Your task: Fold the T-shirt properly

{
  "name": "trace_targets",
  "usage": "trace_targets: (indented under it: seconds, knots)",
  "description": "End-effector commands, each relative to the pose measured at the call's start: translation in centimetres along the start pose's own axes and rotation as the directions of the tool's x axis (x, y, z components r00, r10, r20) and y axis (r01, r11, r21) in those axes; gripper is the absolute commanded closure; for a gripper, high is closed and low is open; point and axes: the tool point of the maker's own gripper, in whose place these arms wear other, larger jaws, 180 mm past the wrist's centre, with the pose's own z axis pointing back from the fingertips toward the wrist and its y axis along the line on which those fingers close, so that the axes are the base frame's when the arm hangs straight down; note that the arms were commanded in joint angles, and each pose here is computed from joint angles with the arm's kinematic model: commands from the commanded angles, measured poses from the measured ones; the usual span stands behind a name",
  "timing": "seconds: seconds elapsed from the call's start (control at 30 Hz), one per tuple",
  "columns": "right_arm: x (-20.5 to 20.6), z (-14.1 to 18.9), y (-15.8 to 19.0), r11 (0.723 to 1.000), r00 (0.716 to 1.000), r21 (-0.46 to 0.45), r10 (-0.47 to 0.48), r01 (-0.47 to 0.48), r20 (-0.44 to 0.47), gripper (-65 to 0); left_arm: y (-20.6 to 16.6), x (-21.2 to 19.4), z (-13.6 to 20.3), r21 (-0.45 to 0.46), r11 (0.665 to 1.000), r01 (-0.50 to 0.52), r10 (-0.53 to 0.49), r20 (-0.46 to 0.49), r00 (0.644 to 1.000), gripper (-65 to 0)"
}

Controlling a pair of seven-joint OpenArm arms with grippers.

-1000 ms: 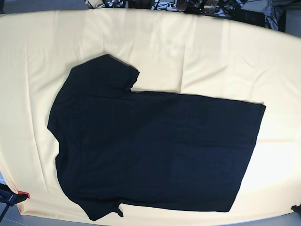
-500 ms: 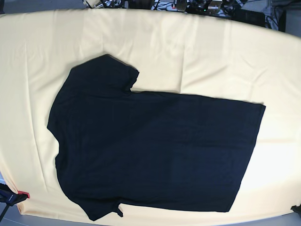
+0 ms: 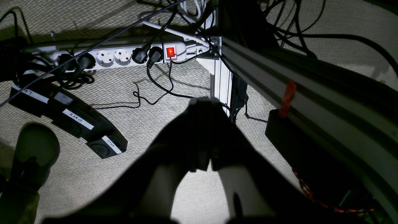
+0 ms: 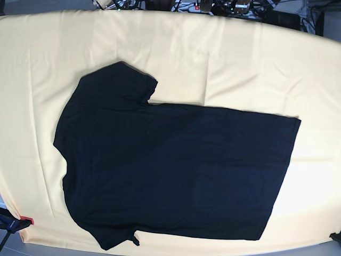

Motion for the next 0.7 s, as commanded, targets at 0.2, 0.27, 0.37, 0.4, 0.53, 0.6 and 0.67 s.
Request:
trace_targets:
  seconds: [0.2, 0.27, 0.37, 0.4, 0.53, 0.6, 0.67]
  knots:
    - [-1.0, 0.3, -1.1, 0.998, 0.999, -0.033, 0.046, -0.047, -0.007, 0.0, 0.8, -2.5, 0.7, 0.006, 0.999, 0.052, -0.052, -0.048, 0.997, 0.0]
    - [-2.4, 0.4, -0.8, 0.998, 0.998, -0.032, 0.057, -0.058, -0.019, 0.0, 0.9, -3.7, 1.2, -0.002, 0.994, 0.106, -0.106, -0.063, 0.992, 0.0]
    - [-5.4, 0.8, 0.0, 0.997, 0.996, 0.000, 0.076, -0.076, -0.046, 0.0, 0.3, -6.5, 2.2, -0.045, 0.974, 0.224, -0.227, -0.107, 0.968, 0.0]
    - [-6.4, 1.0, 0.4, 0.996, 0.995, 0.014, 0.084, -0.083, -0.059, 0.0, -0.1, -7.7, 2.6, -0.067, 0.962, 0.264, -0.271, -0.125, 0.955, 0.0]
    - [-10.1, 2.4, 1.7, 0.994, 0.989, 0.032, 0.108, -0.105, -0.103, 0.0, -1.5, -11.8, 5.0, -0.158, 0.905, 0.395, -0.419, -0.171, 0.892, 0.0]
    - [-11.7, 3.4, 2.5, 0.994, 0.986, 0.036, 0.111, -0.108, -0.125, 0.0, -2.0, -13.5, 6.5, -0.198, 0.875, 0.441, -0.476, -0.196, 0.857, 0.0]
    - [-13.2, 4.7, 3.3, 0.994, 0.986, 0.054, 0.097, -0.090, -0.135, 0.0, -2.8, -14.9, 8.1, -0.235, 0.851, 0.469, -0.515, -0.206, 0.832, 0.0]
